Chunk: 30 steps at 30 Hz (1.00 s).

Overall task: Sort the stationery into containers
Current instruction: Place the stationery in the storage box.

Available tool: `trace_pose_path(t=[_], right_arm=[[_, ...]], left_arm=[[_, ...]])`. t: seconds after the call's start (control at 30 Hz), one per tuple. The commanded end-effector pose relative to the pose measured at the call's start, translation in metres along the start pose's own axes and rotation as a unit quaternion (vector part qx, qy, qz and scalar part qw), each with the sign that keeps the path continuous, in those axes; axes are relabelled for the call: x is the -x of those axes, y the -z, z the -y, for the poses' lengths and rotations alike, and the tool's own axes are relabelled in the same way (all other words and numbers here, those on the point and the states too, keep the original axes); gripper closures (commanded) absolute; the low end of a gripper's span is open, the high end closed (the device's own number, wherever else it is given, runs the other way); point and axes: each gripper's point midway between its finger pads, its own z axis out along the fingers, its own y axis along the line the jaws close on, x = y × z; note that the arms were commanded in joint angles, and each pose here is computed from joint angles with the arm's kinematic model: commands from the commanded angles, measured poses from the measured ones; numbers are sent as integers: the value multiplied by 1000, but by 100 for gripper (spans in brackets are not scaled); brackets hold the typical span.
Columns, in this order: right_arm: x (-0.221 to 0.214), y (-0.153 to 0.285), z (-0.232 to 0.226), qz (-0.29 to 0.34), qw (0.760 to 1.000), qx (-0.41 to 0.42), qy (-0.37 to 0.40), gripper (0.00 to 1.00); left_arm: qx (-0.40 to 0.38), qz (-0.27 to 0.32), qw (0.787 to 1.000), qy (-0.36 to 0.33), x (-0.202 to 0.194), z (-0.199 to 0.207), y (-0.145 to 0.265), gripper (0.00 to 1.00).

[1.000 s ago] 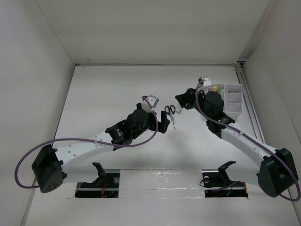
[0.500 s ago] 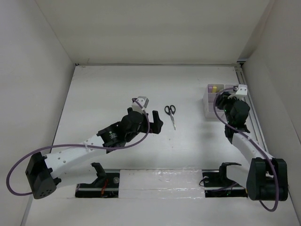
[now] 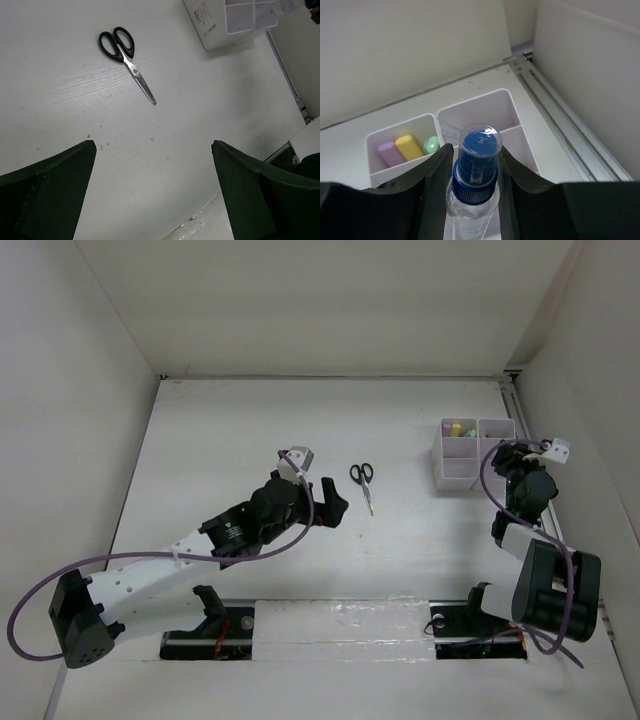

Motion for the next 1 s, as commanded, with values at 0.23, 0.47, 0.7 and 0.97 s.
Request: trace_pose_path(t=[0.23,0.47,0.7,0.97], right_arm=[[33,-25,2,74,997,19,-15,100],[23,-31,11,65,998,9,-20,100],[21,-33,21,55,998,-9,-25,100],[16,-35,23,41,999,-14,-27,93]], left_arm=[[-57,26,998,10,13,18,13,0],[-57,26,998,5,11,17,12,0],[-61,23,998,5,11,20,11,0],[-59,19,998,4,9,19,9,0]])
